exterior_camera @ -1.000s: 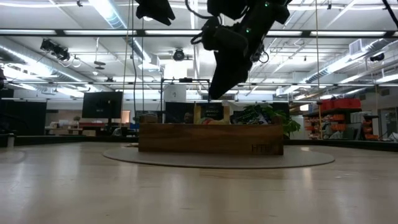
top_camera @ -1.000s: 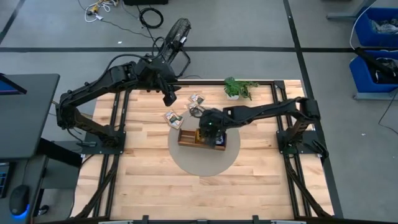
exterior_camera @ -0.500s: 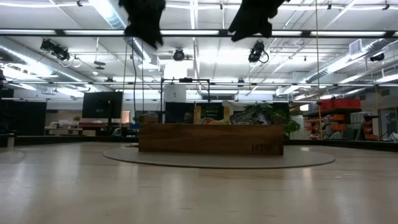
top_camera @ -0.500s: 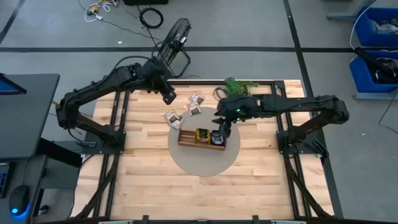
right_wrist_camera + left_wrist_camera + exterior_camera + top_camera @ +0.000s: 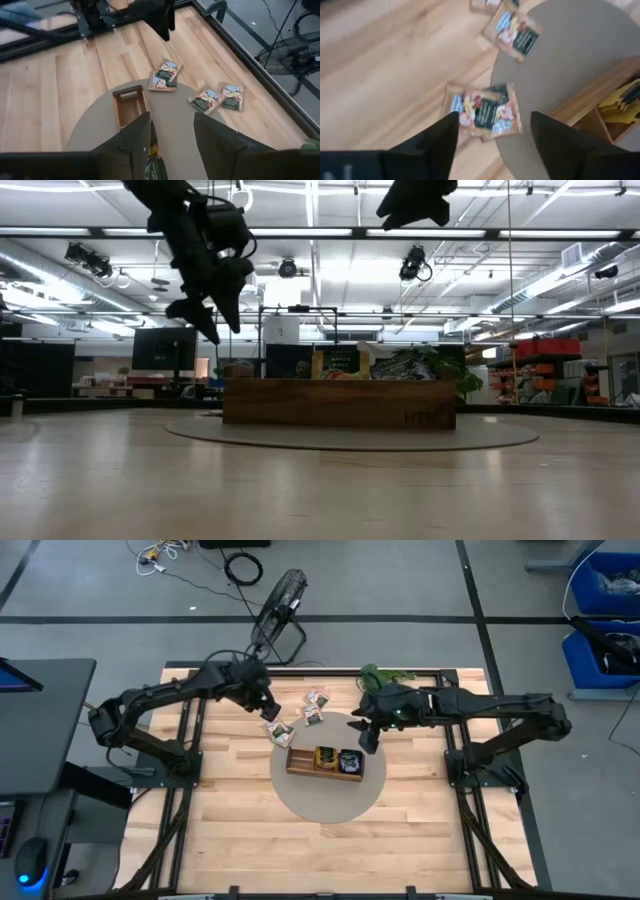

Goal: Pick & Place Tea
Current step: Put the brown tea bag into the left section of the wooden organizer

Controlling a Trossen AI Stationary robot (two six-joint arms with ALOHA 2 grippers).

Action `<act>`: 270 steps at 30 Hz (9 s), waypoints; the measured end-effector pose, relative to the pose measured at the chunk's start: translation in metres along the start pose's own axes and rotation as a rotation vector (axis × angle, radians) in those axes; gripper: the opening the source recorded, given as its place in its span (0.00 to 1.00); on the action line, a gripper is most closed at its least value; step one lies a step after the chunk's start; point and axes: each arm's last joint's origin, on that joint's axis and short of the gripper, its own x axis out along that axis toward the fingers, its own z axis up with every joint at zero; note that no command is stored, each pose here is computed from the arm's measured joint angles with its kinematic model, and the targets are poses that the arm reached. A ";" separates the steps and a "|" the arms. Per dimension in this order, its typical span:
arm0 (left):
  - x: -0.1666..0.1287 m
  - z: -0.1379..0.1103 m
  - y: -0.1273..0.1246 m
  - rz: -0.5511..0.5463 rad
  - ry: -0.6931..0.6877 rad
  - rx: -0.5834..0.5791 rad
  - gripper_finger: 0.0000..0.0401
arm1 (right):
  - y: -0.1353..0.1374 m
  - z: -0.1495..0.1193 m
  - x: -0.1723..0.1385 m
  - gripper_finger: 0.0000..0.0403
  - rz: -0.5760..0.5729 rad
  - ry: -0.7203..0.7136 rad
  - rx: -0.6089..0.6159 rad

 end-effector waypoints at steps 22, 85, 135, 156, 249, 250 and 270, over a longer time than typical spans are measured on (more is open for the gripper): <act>0.091 -0.004 0.014 0.158 0.189 -0.161 0.76 | 0.002 -0.004 0.013 0.40 0.005 0.054 -0.044; -0.053 0.030 -0.037 -0.197 -0.691 -0.267 0.05 | -0.003 0.034 0.023 0.47 -0.011 -0.317 0.145; -0.097 0.024 -0.101 -0.521 -1.115 -0.157 0.05 | -0.001 0.059 0.047 0.57 -0.111 -0.631 0.279; -0.097 0.020 -0.106 -0.530 -1.105 -0.137 0.05 | -0.010 0.065 0.046 0.24 0.038 -0.657 0.341; -0.079 0.047 -0.169 -0.497 -0.599 0.847 0.01 | -0.034 0.021 -0.001 0.00 0.365 -0.051 0.175; -0.079 0.047 -0.169 -0.497 -0.599 0.845 0.01 | -0.034 0.021 -0.001 0.00 0.366 -0.051 0.174; -0.179 0.055 -0.152 -0.517 -1.101 0.406 0.00 | -0.044 0.032 -0.053 0.54 0.316 -0.288 0.162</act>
